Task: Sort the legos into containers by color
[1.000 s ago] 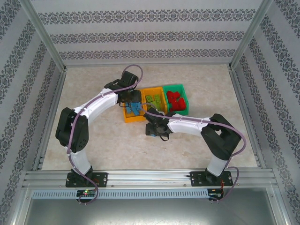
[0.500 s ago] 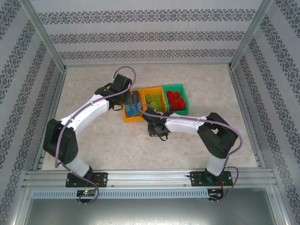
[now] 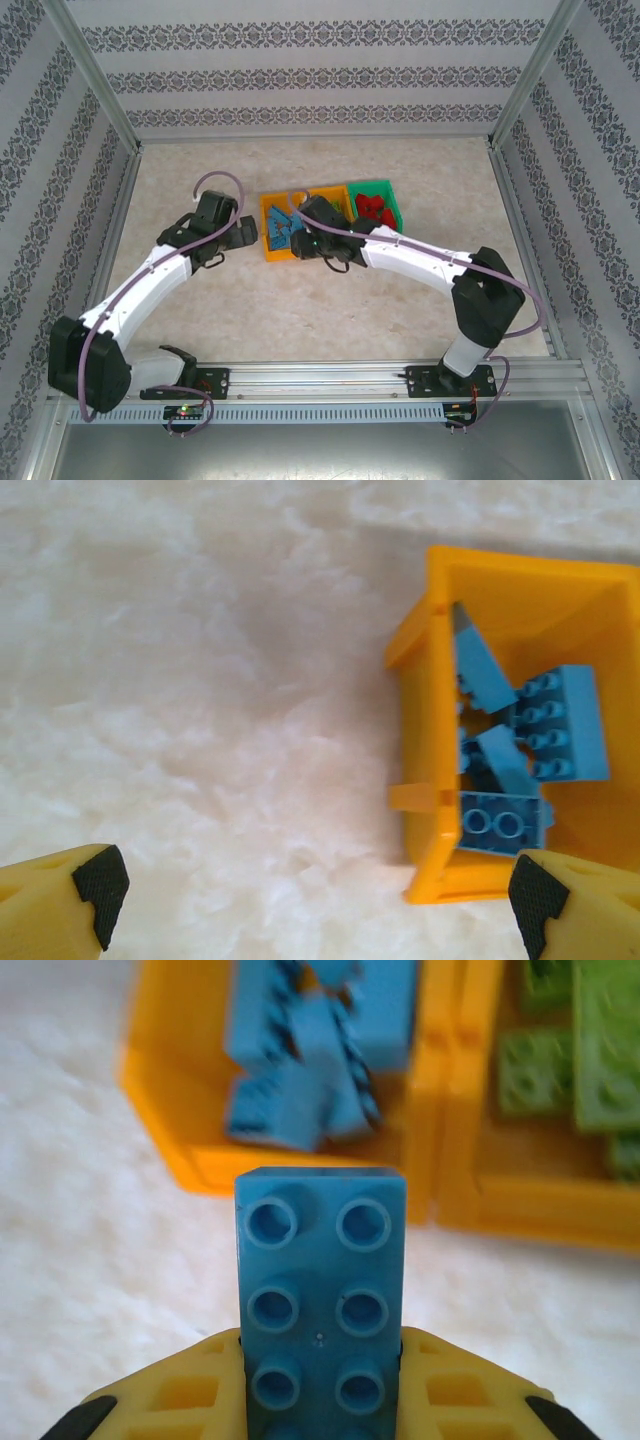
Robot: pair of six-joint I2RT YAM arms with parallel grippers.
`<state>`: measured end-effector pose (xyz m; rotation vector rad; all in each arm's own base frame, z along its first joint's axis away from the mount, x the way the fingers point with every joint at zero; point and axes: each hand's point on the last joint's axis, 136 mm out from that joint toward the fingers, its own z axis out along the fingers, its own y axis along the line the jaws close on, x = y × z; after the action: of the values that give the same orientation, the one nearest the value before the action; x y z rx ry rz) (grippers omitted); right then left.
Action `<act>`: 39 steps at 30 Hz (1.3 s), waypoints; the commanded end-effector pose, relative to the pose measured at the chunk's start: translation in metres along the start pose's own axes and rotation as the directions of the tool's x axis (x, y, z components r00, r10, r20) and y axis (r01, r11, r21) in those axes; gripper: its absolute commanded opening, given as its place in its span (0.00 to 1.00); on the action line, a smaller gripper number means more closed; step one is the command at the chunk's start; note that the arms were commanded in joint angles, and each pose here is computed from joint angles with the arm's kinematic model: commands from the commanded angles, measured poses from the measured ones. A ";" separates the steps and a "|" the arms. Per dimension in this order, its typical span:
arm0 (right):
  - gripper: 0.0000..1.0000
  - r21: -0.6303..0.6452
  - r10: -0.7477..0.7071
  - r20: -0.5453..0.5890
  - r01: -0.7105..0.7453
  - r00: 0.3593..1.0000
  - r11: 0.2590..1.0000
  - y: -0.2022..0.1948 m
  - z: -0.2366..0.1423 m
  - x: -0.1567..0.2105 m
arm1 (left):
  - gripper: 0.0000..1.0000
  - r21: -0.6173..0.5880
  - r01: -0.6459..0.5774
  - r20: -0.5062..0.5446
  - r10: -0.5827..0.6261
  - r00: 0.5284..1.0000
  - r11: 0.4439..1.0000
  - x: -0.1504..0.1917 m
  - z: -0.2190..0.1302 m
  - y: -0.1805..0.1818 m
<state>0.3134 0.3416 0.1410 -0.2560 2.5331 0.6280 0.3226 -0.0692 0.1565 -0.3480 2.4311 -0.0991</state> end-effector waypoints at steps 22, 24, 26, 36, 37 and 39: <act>0.98 0.091 -0.100 0.173 0.086 0.980 0.992 -0.053 -0.027 -0.068 | 0.99 -0.259 0.081 0.125 -0.050 0.991 0.963 0.006 -0.005 0.083; 0.98 0.262 -0.185 0.264 0.114 0.947 0.958 -0.101 -0.068 -0.063 | 0.99 -0.323 0.061 0.173 -0.005 0.985 0.945 0.000 -0.005 0.096; 0.98 0.398 -0.260 0.318 0.120 0.912 0.909 -0.150 -0.101 -0.051 | 0.99 -0.377 0.048 0.218 0.038 0.975 0.925 -0.005 -0.004 0.106; 0.98 0.474 -0.259 0.604 -0.078 0.753 0.877 -0.309 -0.142 -0.001 | 0.99 -0.324 -0.157 0.438 0.295 0.849 0.933 -0.011 0.039 0.092; 0.98 0.471 -0.255 0.603 -0.079 0.756 0.879 -0.313 -0.137 -0.003 | 0.99 -0.318 -0.178 0.424 0.307 0.852 0.931 -0.011 0.043 0.089; 0.98 0.468 -0.256 0.615 -0.084 0.745 0.879 -0.316 -0.133 -0.016 | 0.99 -0.292 -0.204 0.448 0.322 0.834 0.935 -0.019 0.049 0.081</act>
<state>0.3232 -0.0092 0.0696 0.0914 2.1197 -0.0567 0.3125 0.0246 0.0724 -0.1728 2.1700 0.4336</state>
